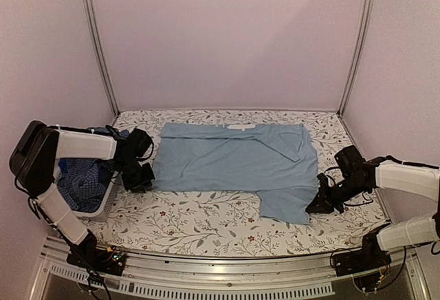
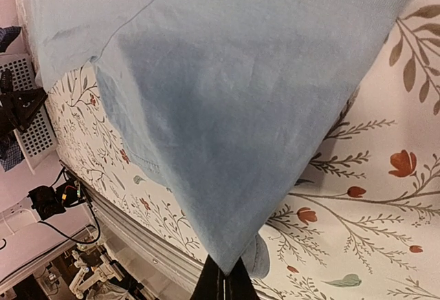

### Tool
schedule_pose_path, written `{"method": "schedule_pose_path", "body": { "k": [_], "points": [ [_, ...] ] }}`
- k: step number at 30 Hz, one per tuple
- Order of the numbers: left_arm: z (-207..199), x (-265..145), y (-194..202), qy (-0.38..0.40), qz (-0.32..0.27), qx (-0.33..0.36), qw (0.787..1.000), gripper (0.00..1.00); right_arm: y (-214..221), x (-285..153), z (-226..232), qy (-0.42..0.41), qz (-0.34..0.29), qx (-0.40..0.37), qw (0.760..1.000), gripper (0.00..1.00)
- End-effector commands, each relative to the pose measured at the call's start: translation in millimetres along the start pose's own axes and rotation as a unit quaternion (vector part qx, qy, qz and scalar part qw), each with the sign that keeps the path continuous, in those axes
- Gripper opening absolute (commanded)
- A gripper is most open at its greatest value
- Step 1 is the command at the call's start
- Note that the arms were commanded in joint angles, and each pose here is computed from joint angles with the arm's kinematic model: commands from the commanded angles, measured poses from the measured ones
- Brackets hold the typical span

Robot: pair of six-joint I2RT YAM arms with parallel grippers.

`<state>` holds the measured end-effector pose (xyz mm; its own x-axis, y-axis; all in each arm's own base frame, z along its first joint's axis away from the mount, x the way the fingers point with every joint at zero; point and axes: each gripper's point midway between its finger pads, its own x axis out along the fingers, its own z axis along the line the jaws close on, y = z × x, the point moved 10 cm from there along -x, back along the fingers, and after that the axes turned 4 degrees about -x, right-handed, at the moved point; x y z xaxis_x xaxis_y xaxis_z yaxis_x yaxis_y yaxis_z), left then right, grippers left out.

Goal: Fold and stack the mixed laundry pile
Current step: Pick up the 1/3-folded T-shirt from the center of the board, then fold the 1/3-folded T-shirt at the center of the board.

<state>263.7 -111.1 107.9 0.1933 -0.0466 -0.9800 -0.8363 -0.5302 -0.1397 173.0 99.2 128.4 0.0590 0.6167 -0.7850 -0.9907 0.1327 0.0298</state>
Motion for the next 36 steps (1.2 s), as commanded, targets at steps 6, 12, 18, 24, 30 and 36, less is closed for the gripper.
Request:
{"method": "schedule_pose_path", "body": {
  "k": [6, 12, 18, 24, 30, 36],
  "points": [
    [7.5, -0.3, 3.6, 0.000, 0.015, -0.007, 1.000, 0.00, 12.6, -22.3, 15.1, -0.035, -0.015, -0.021, 0.999, 0.00],
    [11.6, -28.3, 4.4, 0.009, 0.004, -0.003, 1.000, 0.00, 28.4, -41.6, 23.5, -0.066, -0.032, -0.023, 0.997, 0.00],
    [-5.3, -45.4, -8.9, 0.040, 0.000, 0.008, 0.999, 0.00, 17.8, -54.1, 37.9, -0.072, -0.058, -0.038, 0.995, 0.00],
    [-25.4, -51.6, -41.6, 0.054, -0.008, 0.008, 0.998, 0.00, -22.9, -69.3, 44.7, -0.050, -0.093, -0.029, 0.994, 0.00],
    [-47.7, -39.4, -78.2, 0.064, -0.005, 0.024, 0.998, 0.00, -70.1, -69.9, 46.2, -0.024, -0.098, -0.017, 0.995, 0.00],
    [-64.4, -30.2, -110.6, 0.081, -0.006, 0.028, 0.996, 0.00, -117.9, -70.9, 47.2, -0.011, -0.108, -0.013, 0.994, 0.00]
  ]
}}
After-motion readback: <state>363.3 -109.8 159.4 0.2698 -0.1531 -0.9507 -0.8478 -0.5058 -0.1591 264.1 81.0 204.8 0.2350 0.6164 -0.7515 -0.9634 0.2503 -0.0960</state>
